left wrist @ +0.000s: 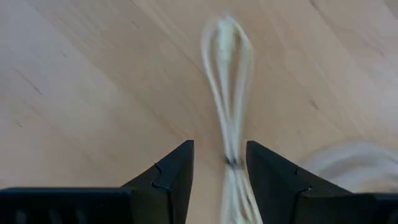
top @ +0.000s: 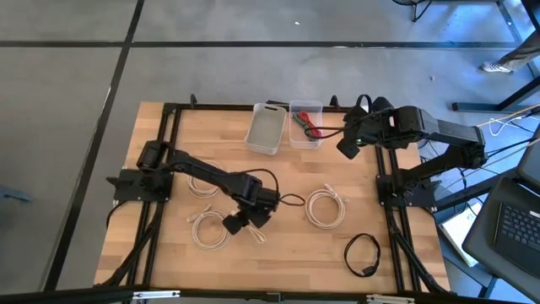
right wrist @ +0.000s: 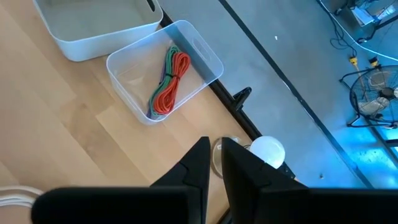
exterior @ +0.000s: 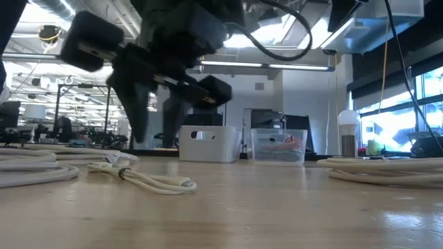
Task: Pick & Place USB Port
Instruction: Put the white usb cable into the transparent bin
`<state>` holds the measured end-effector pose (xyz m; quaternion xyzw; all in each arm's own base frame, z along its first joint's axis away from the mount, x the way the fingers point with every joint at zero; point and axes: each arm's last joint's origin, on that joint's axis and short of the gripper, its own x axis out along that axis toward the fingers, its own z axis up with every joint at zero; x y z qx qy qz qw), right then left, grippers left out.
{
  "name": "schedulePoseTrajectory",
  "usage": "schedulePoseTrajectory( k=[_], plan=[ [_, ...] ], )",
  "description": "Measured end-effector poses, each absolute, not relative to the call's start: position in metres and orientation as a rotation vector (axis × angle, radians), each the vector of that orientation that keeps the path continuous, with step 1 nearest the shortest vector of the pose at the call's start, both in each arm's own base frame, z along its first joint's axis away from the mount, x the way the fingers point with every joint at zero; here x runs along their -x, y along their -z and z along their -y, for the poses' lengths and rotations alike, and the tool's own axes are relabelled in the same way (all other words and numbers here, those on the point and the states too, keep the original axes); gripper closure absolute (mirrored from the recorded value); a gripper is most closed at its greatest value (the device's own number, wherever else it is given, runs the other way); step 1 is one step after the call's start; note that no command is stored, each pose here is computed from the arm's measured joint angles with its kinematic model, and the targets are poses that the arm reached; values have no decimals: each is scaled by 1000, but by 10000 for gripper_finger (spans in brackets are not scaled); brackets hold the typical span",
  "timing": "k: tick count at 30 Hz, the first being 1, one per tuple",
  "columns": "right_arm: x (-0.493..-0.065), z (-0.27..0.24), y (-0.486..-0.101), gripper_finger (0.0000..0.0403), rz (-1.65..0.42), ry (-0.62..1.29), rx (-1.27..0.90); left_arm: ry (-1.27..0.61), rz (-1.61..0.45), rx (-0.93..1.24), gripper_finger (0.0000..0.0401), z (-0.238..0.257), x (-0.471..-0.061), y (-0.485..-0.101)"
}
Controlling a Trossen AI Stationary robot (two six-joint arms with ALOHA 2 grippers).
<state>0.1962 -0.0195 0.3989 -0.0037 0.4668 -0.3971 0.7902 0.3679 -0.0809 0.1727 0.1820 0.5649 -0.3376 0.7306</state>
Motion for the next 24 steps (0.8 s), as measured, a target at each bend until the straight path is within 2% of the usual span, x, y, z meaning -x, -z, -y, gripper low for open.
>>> schedulePoseTrajectory(
  k=[9,18,24],
  plan=[
    [-196,19,-398,360,-1017,838,-7,721,-1346,-331,260,84,-371,-143],
    [-195,19,-398,360,-1027,835,-6,716,-1384,-311,261,88,-370,-135],
    [-195,19,-398,359,-1035,826,9,789,-1478,-236,294,88,-359,-136]
  ],
)
